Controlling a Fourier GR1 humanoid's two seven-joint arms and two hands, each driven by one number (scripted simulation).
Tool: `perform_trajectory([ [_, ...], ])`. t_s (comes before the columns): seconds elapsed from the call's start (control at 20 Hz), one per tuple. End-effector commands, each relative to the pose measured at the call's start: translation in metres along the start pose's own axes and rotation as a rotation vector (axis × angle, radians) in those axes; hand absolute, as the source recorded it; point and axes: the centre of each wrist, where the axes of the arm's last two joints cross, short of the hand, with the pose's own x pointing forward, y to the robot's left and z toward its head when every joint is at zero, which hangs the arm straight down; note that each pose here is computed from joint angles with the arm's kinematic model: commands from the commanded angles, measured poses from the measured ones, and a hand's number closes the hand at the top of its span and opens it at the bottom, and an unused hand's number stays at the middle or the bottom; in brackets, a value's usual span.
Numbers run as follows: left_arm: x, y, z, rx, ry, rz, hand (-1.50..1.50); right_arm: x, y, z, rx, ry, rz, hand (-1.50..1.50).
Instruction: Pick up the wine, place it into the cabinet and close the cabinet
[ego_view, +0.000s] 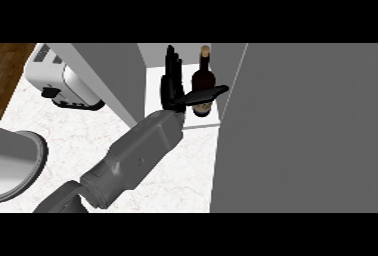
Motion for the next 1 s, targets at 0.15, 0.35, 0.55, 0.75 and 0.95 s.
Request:
perform_trajectory([
  [0.15,-0.004,-0.013,0.025,-0.054,-0.002,0.068,-1.50,-0.004,-0.005,-0.005,-0.019,0.015,0.003,-1.50],
  [0.35,-0.017,-0.001,0.033,-0.096,0.019,0.081,-1.50,0.009,0.001,0.006,-0.022,0.010,-0.001,-1.50],
  [0.55,-0.018,-0.003,0.037,-0.127,-0.014,0.062,-1.50,0.013,0.015,0.008,-0.020,0.020,0.007,-1.50],
  [0.75,-0.020,-0.008,0.054,-0.136,-0.012,0.070,-1.50,0.013,0.001,0.013,-0.044,0.034,0.001,-1.50],
  [0.95,-0.031,0.003,0.064,-0.142,-0.012,0.066,-1.50,0.007,-0.009,0.004,-0.059,0.024,0.018,-1.50],
])
